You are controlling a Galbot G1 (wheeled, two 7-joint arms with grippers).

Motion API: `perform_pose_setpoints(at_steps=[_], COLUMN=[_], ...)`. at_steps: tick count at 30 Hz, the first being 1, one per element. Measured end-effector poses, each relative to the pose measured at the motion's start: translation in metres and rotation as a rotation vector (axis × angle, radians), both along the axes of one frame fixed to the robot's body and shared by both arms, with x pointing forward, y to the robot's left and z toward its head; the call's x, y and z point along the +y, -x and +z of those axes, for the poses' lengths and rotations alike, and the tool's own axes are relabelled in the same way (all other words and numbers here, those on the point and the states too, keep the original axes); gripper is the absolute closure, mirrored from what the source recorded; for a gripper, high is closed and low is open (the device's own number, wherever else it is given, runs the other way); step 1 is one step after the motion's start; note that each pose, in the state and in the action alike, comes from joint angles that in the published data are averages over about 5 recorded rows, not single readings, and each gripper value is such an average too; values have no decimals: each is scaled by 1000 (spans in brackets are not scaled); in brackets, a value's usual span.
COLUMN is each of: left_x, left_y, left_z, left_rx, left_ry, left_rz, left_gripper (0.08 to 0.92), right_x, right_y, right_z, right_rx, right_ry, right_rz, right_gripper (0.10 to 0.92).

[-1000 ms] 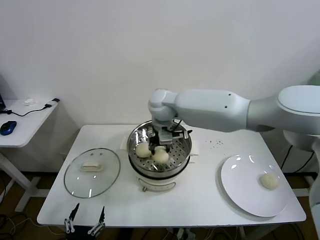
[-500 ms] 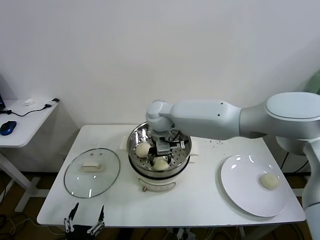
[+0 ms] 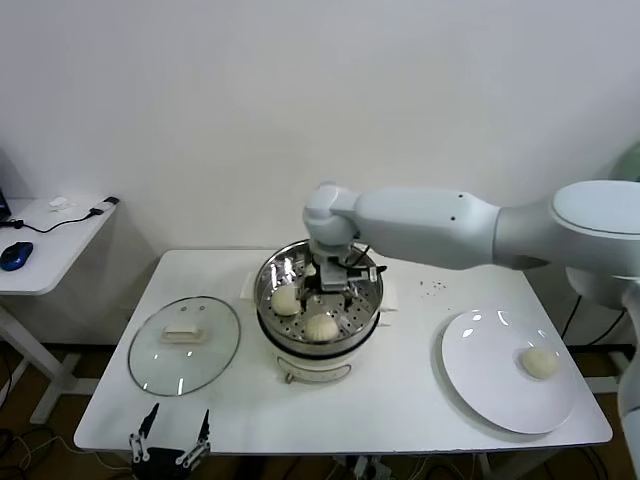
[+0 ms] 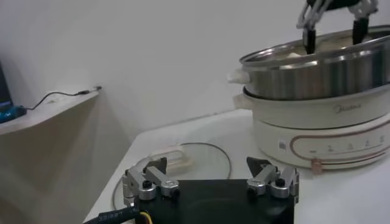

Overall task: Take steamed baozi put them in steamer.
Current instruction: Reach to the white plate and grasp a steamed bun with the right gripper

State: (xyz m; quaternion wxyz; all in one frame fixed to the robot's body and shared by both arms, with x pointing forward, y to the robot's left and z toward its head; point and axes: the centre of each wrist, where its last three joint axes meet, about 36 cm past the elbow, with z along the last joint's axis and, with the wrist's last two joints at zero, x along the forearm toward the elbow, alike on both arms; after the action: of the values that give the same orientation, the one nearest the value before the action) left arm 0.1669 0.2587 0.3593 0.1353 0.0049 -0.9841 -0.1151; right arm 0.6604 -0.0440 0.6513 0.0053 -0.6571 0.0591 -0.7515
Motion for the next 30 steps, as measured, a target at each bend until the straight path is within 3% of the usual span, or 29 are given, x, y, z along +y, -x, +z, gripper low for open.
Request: perform_pose_setpoints(at_steps=[8, 14, 21, 30], left_x=[-2, -4, -6, -1], left_y=[0, -2, -4, -2], left_z=[1, 2, 0, -5], left_rx=[-4, -8, -9, 5], left_ry=[1, 10, 24, 32], left_rz=[-8, -13, -21, -7], left_gripper=[177, 177, 177, 177], right_x=[-94, -185, -283, -379], right_y=[-27, -21, 3, 40], right_z=[41, 39, 0, -79], right_rx=[-49, -35, 28, 91], right_ry=[-114, -194, -236, -208], right_rz=[-377, -770, -1124, -1390], right_gripper=[200, 200, 200, 200])
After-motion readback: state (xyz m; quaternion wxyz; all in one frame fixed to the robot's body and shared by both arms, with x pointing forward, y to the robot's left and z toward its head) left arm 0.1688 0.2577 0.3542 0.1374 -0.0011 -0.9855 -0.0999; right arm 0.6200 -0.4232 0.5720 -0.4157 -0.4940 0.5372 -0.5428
